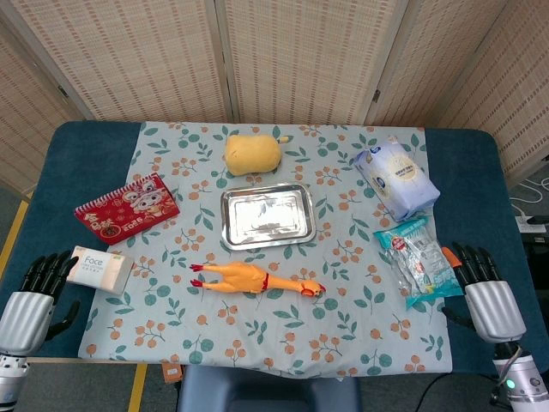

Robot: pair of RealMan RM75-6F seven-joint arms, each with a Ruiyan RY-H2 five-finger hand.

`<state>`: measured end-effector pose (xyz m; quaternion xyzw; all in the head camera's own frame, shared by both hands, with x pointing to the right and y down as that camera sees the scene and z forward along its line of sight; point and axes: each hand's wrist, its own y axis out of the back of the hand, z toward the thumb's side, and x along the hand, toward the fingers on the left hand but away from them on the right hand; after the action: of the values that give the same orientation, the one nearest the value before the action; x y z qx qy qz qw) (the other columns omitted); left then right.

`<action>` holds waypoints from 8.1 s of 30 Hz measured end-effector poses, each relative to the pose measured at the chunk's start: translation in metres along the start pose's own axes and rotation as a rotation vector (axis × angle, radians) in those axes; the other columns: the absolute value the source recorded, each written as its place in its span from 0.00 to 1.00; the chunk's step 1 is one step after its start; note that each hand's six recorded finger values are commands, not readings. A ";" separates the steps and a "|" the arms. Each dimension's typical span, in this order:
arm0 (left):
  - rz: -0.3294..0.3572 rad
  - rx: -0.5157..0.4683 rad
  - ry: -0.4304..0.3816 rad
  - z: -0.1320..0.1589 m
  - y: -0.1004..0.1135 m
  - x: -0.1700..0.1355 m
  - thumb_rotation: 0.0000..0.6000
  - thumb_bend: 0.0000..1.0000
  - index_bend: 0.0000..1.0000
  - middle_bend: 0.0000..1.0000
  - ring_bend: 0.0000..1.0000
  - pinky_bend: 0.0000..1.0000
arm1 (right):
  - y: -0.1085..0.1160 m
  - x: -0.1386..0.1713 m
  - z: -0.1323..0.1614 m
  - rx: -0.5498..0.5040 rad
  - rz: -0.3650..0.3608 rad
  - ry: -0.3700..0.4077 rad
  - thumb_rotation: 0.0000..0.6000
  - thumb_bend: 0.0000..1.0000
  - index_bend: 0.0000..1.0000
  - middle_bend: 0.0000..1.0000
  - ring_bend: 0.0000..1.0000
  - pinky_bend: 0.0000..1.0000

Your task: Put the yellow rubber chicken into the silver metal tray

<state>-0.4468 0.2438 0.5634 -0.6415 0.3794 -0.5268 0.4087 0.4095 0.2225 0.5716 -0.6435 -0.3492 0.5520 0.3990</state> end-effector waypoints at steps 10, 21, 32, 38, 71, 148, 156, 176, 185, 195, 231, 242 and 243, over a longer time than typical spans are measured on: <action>-0.020 -0.009 -0.017 0.004 -0.004 0.000 1.00 0.42 0.00 0.00 0.00 0.08 | -0.011 0.000 0.016 -0.056 0.029 0.025 1.00 0.08 0.00 0.00 0.00 0.02; -0.036 -0.040 -0.029 0.004 -0.004 0.001 1.00 0.42 0.00 0.00 0.00 0.08 | -0.031 -0.028 0.099 -0.072 0.115 0.166 1.00 0.09 0.14 0.10 0.01 0.16; -0.061 -0.059 -0.014 -0.001 -0.004 0.002 1.00 0.43 0.00 0.00 0.00 0.07 | -0.080 -0.068 0.207 -0.074 0.225 0.236 1.00 0.18 0.33 0.15 0.03 0.16; -0.063 -0.077 -0.007 -0.006 -0.001 0.003 1.00 0.43 0.00 0.00 0.00 0.07 | -0.104 -0.089 0.251 -0.053 0.255 0.250 1.00 0.20 0.32 0.16 0.03 0.16; -0.067 -0.109 0.017 -0.016 0.002 0.005 1.00 0.44 0.00 0.00 0.00 0.07 | -0.134 -0.129 0.288 -0.006 0.322 0.198 1.00 0.30 0.50 0.27 0.17 0.28; -0.360 0.126 -0.398 0.196 -0.044 0.115 1.00 0.32 0.00 0.02 0.00 0.16 | -0.046 -0.132 0.367 -0.135 0.086 0.334 1.00 0.37 0.88 0.61 0.73 1.00; -0.343 0.101 -0.417 0.205 -0.048 0.123 1.00 0.33 0.01 0.07 0.04 0.19 | -0.049 -0.130 0.367 -0.128 0.101 0.337 1.00 0.37 0.88 0.61 0.73 1.00; -0.216 -0.021 -0.431 0.212 -0.048 0.132 1.00 0.76 0.79 0.77 0.72 0.88 | -0.047 -0.130 0.366 -0.135 0.101 0.335 1.00 0.37 0.88 0.61 0.73 1.00; -0.162 -0.032 -0.448 0.216 -0.042 0.134 1.00 0.84 0.86 0.88 0.82 1.00 | -0.049 -0.130 0.364 -0.131 0.107 0.333 1.00 0.37 0.88 0.61 0.73 1.00; -0.168 -0.055 -0.458 0.217 -0.041 0.131 1.00 0.72 0.77 0.81 0.75 0.91 | -0.048 -0.129 0.363 -0.135 0.106 0.335 1.00 0.37 0.88 0.61 0.73 1.00; -0.330 -0.007 -0.413 0.193 -0.043 0.140 1.00 0.40 0.32 0.30 0.19 0.25 | -0.038 -0.128 0.354 -0.143 0.052 0.352 1.00 0.37 0.89 0.61 0.74 1.00; -0.257 -0.015 -0.407 0.197 -0.037 0.143 1.00 0.77 0.84 0.77 0.62 0.70 | -0.039 -0.129 0.353 -0.140 0.060 0.344 1.00 0.37 0.89 0.61 0.74 1.00; -0.249 -0.014 -0.410 0.198 -0.036 0.143 1.00 0.78 0.85 0.78 0.64 0.74 | -0.039 -0.129 0.353 -0.141 0.061 0.343 1.00 0.37 0.89 0.61 0.74 1.00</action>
<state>-0.2272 0.1509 0.6274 -0.7798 0.2099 -0.4293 0.4045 0.0411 0.1698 0.6367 -0.7650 -0.2943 0.4199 0.3896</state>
